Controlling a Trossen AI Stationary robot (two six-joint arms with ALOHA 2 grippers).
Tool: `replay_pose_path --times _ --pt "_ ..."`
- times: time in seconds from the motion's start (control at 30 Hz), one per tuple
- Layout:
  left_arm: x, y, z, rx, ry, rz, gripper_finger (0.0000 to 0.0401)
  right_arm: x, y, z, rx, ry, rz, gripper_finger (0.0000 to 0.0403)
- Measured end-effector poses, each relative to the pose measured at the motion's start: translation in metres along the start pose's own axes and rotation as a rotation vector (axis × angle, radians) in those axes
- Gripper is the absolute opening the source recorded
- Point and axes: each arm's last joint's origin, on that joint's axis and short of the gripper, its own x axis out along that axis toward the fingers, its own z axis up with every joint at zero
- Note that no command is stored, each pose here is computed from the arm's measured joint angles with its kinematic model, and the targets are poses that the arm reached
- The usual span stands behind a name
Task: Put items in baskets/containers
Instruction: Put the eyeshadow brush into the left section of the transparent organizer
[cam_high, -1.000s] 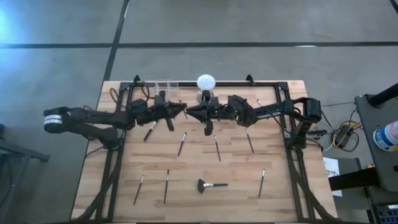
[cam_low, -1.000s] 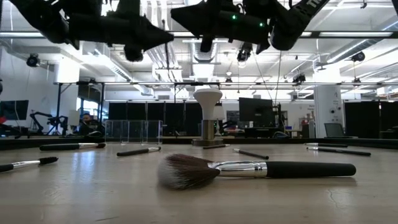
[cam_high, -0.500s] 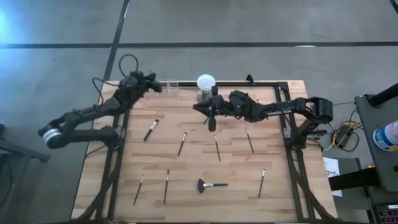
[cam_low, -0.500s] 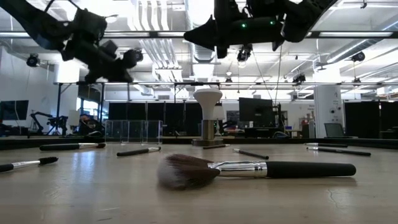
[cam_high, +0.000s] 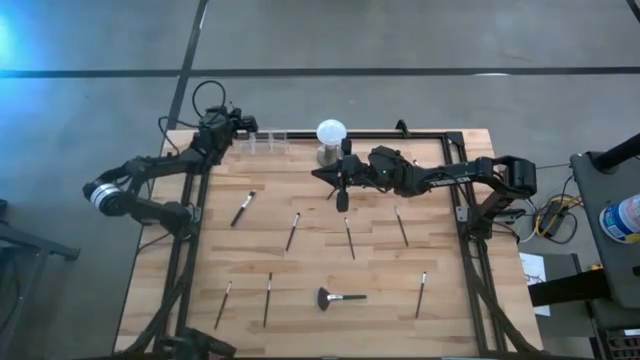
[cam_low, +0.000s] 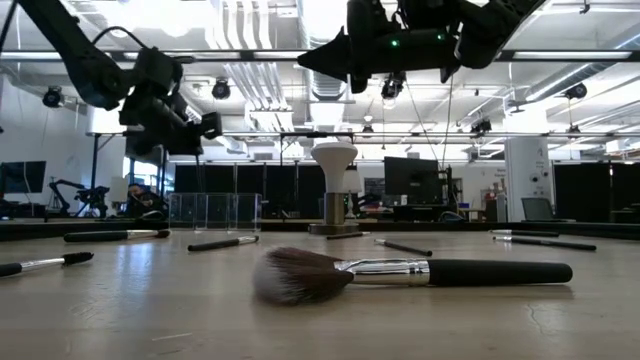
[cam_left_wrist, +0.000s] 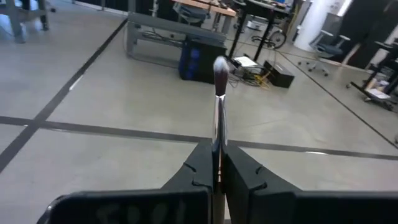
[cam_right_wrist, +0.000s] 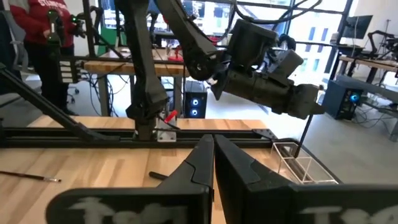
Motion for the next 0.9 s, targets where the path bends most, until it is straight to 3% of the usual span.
replay_pose_path --times 0.33,0.47,0.9 --pt "0.003 0.000 -0.001 0.043 0.031 0.038 0.0012 0.000 0.000 -0.001 -0.011 0.005 0.000 0.0008" --pt "-0.003 -0.001 0.009 0.033 -0.004 0.027 0.0012 0.000 0.000 -0.001 -0.016 0.006 0.000 0.0008" --pt "0.008 0.003 -0.018 -0.006 0.110 0.073 0.0028 0.000 -0.001 -0.001 -0.020 0.009 -0.003 0.0008"
